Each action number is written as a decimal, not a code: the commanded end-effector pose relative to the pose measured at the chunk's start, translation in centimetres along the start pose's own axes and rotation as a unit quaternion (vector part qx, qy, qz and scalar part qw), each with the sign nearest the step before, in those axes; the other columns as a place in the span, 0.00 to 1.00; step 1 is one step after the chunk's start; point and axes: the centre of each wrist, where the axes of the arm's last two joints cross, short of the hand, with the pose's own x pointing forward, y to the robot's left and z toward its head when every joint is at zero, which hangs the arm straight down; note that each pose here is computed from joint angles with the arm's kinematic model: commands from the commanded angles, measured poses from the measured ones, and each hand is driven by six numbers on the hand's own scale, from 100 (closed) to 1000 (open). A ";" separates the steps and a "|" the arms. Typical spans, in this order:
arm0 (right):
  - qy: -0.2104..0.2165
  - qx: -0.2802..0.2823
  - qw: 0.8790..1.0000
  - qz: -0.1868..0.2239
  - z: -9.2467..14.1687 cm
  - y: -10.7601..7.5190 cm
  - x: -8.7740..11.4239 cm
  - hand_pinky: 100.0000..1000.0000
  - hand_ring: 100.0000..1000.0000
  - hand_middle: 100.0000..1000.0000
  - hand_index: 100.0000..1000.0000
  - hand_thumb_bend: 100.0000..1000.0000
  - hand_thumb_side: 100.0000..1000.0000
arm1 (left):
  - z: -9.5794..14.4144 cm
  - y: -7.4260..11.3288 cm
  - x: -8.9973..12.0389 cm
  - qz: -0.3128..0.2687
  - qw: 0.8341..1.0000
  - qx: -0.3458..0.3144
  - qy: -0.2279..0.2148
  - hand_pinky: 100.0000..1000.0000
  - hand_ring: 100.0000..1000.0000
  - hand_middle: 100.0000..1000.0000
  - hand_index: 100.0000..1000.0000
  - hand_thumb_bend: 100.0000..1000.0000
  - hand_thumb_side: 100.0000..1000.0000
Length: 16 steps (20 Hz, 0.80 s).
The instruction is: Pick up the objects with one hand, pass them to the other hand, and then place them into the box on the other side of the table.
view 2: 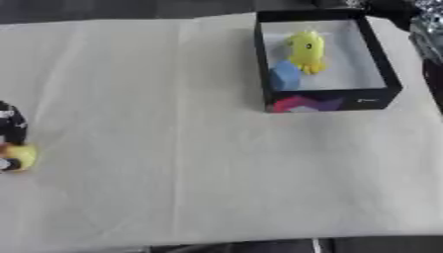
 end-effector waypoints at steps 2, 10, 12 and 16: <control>-0.008 -0.012 1.000 0.013 0.1 -1.5 1.0 0.98 1.00 0.80 1.00 0.00 0.39 | 0.8 0.8 -0.7 0.003 1.000 0.008 0.008 0.68 0.55 0.42 0.48 0.43 0.00; -0.005 -0.009 1.000 0.009 0.2 -1.4 0.8 0.98 1.00 0.80 1.00 0.00 0.40 | 1.5 1.3 -0.9 0.031 0.999 0.037 -0.001 0.65 0.52 0.40 0.46 0.37 0.00; -0.003 -0.009 1.000 0.010 0.2 -1.5 0.7 0.98 1.00 0.80 1.00 0.00 0.39 | 1.9 1.6 -0.9 0.036 0.998 0.050 -0.002 0.65 0.51 0.40 0.46 0.37 0.00; 0.000 -0.009 1.000 0.012 0.4 -1.5 0.6 0.98 1.00 0.80 1.00 0.00 0.40 | 3.1 2.4 -0.9 0.041 0.995 0.086 -0.003 0.64 0.49 0.38 0.44 0.39 0.00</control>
